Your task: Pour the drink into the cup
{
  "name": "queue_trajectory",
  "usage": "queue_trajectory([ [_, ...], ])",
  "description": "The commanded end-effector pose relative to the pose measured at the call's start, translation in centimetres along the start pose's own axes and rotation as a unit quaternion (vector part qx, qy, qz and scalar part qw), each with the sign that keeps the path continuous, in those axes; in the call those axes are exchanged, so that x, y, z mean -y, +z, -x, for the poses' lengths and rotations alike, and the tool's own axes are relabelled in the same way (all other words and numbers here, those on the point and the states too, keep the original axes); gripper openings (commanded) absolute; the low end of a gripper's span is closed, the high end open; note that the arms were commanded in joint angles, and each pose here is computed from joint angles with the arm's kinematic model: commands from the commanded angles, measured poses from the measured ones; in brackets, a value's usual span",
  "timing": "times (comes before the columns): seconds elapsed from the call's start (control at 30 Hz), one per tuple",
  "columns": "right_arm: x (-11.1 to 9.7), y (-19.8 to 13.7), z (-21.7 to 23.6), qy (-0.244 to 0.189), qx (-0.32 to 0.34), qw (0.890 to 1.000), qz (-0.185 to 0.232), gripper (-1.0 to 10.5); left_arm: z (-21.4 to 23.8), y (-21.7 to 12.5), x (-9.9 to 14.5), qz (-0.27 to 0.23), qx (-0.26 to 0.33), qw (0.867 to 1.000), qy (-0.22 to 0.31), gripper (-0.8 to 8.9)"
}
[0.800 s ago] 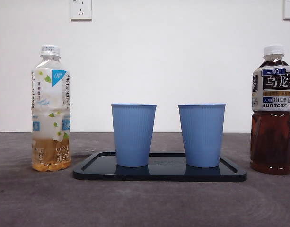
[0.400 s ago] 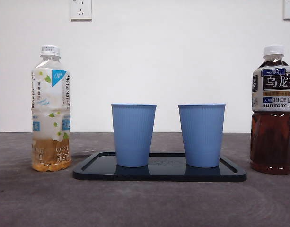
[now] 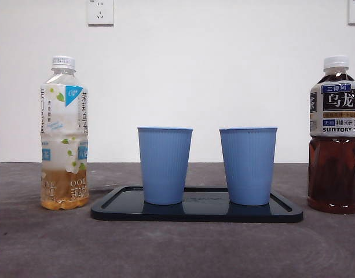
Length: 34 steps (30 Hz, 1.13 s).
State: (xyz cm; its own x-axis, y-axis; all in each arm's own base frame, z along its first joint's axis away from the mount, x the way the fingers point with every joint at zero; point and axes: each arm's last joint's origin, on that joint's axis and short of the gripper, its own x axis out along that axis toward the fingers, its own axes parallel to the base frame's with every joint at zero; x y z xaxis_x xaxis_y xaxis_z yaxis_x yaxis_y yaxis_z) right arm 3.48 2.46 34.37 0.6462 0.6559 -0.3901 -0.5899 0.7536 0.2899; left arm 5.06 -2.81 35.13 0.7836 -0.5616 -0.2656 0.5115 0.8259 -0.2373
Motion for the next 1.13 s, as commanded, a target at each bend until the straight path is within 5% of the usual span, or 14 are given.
queue_trajectory([
  [0.03, -0.2, 0.4, 0.3, 0.003, 0.011, 1.000, 0.010, 0.2, -1.1, -1.4, -1.3, 0.003, 0.033, 0.998, 0.054, 0.20],
  [0.23, -0.2, 0.4, 0.3, 0.003, 0.011, 1.000, 0.010, 0.2, -3.4, -7.3, -4.8, 0.012, 0.101, 0.984, 0.149, 0.20],
  [0.57, -0.2, 0.4, 0.3, 0.003, 0.011, 1.000, 0.010, 0.2, -7.4, -16.8, -8.6, 0.014, 0.060, 0.978, 0.200, 0.20],
  [0.73, -0.2, 0.4, 0.3, 0.004, 0.011, 1.000, 0.010, 0.2, -7.5, -16.9, -8.9, -0.043, 0.089, 0.966, 0.239, 0.20],
  [1.13, -0.2, 0.4, 0.3, 0.004, 0.011, 1.000, 0.010, 0.2, -7.5, -17.2, -9.1, -0.041, 0.082, 0.961, 0.259, 0.20],
])
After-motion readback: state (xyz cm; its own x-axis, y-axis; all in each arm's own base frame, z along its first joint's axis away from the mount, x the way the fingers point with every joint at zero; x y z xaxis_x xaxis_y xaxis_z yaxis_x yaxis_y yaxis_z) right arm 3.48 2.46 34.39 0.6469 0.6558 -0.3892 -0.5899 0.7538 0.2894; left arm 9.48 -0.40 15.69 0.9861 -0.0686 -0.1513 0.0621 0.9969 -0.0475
